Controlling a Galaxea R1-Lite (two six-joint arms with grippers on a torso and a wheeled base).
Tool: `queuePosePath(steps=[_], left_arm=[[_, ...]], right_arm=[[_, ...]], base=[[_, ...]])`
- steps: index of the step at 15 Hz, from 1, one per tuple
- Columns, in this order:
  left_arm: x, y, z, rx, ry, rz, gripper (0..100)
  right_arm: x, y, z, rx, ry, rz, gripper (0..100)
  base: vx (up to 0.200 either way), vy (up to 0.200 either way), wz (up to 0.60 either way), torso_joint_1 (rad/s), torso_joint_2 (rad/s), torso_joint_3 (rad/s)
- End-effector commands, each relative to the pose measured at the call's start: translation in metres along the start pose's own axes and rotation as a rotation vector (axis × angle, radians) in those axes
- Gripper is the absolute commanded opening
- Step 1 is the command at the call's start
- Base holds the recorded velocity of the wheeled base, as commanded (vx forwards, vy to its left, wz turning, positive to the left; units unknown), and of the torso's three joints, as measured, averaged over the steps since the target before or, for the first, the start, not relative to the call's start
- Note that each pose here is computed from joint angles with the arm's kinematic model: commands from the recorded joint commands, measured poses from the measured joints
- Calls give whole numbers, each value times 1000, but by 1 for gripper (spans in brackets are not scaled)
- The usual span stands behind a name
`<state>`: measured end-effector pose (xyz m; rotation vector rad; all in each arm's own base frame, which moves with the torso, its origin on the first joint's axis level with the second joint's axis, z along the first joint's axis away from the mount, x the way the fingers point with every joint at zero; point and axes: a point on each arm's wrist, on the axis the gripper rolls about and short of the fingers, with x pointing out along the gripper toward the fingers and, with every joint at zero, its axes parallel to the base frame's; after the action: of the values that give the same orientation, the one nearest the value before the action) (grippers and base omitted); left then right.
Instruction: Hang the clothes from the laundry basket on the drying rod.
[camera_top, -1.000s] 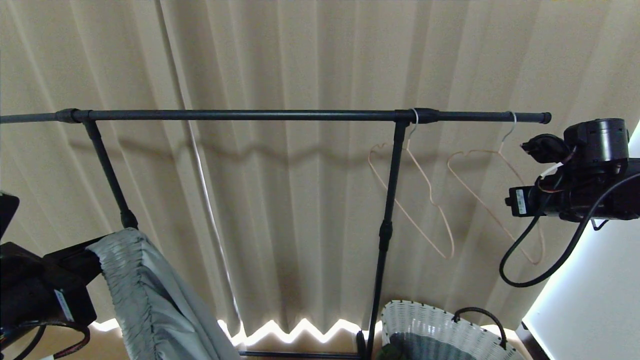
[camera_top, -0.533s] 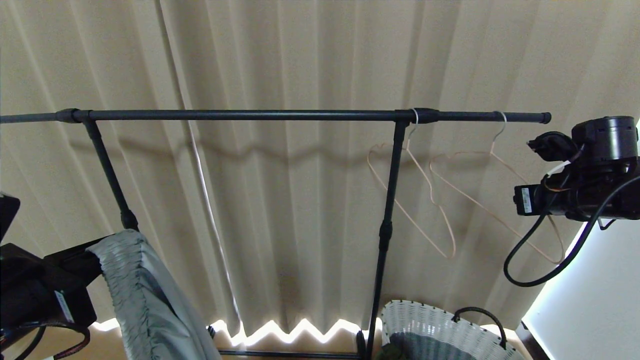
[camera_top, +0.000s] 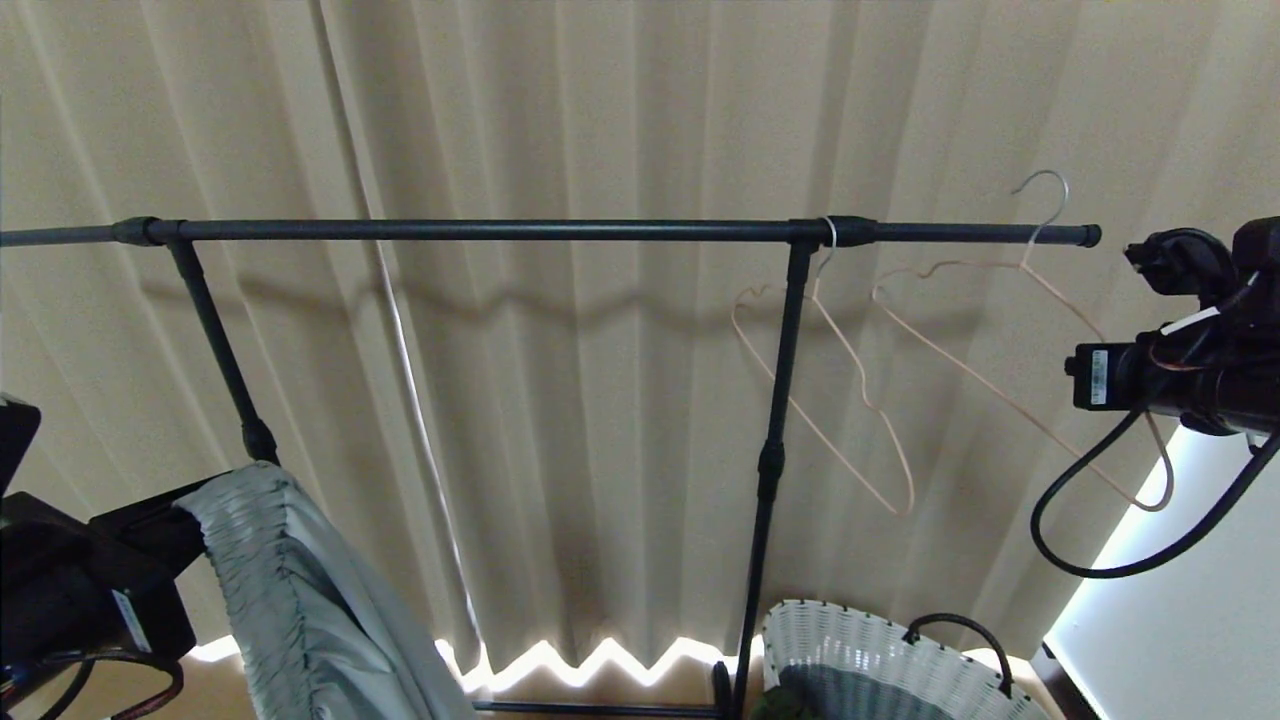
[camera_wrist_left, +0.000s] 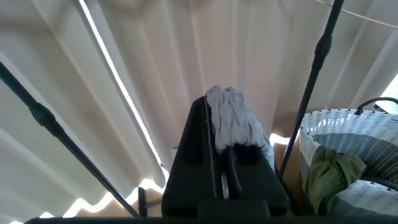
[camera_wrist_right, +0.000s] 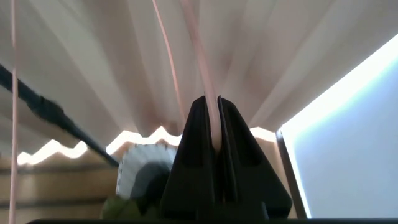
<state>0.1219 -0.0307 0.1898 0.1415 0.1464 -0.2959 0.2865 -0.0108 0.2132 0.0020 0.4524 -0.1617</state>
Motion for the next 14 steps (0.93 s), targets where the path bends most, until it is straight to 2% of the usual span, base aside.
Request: queuePosePath(steps=[1, 5, 10, 14], left_arm=[[0, 0, -1, -1, 4, -1, 0], [0, 0, -1, -2, 4, 1, 0], [2, 2, -3, -10, 18, 14, 0], [2, 2, -4, -10, 21, 15, 0]], right_arm=[[-17, -3, -5, 2, -25, -2, 0], [-42, -6, -17, 0, -32, 0, 0], [-62, -9, -31, -7, -28, 3, 0], [-72, -11, -42, -42, -17, 2, 0]], base=[[0, 0, 0, 0, 0, 0], [0, 0, 0, 0, 0, 0], [-200, 0, 0, 3, 3, 2], [-200, 0, 0, 0, 1, 4]])
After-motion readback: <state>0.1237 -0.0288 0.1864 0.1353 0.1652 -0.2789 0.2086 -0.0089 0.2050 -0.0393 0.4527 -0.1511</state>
